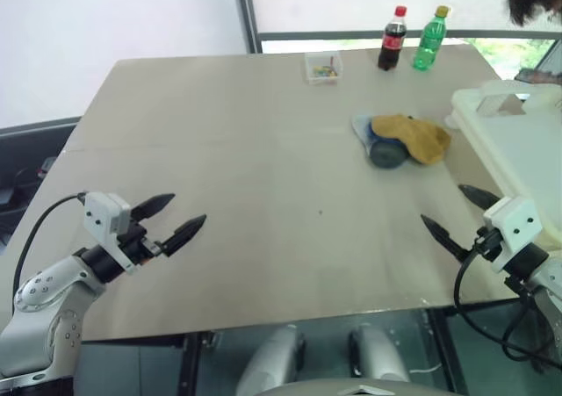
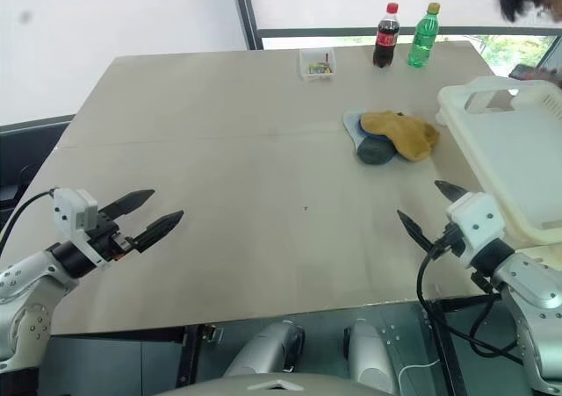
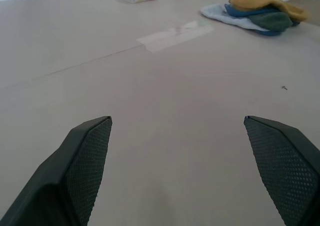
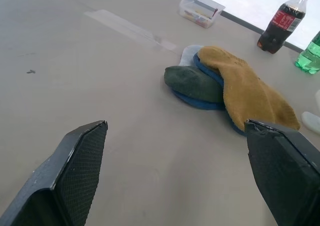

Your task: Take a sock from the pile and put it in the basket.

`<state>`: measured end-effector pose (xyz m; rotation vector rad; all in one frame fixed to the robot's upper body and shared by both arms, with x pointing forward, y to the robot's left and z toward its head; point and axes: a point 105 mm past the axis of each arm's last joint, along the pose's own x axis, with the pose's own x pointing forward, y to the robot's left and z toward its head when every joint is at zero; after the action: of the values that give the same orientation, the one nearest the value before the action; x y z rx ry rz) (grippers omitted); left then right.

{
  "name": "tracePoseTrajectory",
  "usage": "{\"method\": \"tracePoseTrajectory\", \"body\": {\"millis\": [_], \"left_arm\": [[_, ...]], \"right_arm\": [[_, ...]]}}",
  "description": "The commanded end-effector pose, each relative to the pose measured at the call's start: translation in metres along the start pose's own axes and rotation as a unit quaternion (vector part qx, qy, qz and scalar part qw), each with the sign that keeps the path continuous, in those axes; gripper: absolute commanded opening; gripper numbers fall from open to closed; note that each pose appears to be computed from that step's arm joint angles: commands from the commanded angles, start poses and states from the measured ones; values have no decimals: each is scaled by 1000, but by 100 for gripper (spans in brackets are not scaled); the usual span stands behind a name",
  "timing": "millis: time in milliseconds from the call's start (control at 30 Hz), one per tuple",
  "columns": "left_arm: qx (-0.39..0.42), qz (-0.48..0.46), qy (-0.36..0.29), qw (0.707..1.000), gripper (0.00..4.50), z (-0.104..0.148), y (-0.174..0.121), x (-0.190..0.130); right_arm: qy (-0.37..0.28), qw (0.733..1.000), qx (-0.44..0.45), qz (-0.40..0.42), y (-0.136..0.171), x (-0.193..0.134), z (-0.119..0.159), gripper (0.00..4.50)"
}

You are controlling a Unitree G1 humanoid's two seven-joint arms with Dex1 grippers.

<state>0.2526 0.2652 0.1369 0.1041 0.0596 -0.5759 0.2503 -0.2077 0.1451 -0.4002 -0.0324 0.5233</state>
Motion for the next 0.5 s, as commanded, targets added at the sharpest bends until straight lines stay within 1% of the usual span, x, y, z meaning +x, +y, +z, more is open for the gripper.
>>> {"method": "tracePoseTrajectory", "body": {"millis": [33,133,267,433,500], "left_arm": [[16,-2,-26,1000,447,17,0,4],[3,-19,-47,999,447,24,-8,13],[-4,-28,-54,998,447,26,-11,15],[-2,-49,-56,997,447,24,-18,20],[4,-56,-56,997,447,22,-19,22]], "right_arm": [[-23,1000,-11,-9,-1,4,15,450],[-24,1000,-5,-12,0,11,17,450],[2,999,-15,-34,0,16,12,450],[15,999,-3,-41,-1,21,9,450],[31,998,8,-56,-6,27,2,450]]}}
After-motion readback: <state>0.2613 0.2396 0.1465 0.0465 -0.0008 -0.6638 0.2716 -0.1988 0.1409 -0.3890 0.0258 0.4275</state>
